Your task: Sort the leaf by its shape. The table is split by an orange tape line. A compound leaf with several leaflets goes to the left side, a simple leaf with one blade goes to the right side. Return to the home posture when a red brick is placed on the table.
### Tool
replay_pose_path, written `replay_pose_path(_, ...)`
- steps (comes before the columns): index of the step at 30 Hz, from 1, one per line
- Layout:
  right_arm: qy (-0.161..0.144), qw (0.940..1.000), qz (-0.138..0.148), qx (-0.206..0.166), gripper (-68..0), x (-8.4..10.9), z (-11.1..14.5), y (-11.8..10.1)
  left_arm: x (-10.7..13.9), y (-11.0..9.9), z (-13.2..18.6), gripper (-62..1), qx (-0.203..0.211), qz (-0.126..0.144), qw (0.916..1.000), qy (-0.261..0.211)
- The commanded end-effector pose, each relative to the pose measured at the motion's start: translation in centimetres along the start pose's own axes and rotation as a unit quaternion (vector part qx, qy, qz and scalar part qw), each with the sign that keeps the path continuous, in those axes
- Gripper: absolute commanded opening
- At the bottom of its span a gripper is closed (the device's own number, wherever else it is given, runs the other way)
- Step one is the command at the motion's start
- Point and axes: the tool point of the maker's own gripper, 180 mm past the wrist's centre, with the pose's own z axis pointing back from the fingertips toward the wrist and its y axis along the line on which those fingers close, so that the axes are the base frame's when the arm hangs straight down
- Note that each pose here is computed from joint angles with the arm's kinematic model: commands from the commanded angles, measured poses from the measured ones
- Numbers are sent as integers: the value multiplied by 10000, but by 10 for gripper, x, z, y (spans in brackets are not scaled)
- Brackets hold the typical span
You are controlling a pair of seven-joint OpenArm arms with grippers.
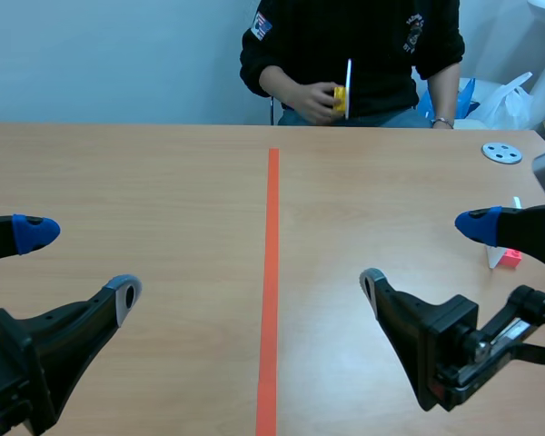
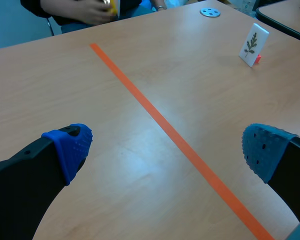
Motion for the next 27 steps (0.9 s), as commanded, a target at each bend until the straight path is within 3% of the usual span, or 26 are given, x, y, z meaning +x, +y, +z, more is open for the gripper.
replay_pose_path(1,-127,9999,85,-34,4,7,-1,-6,6,-3,-1,14,-46,24,9999,-135)
replay_pose_path(27,-129,9999,83,-34,4,7,-1,-6,3,-3,-1,14,-46,24,10000,-43)
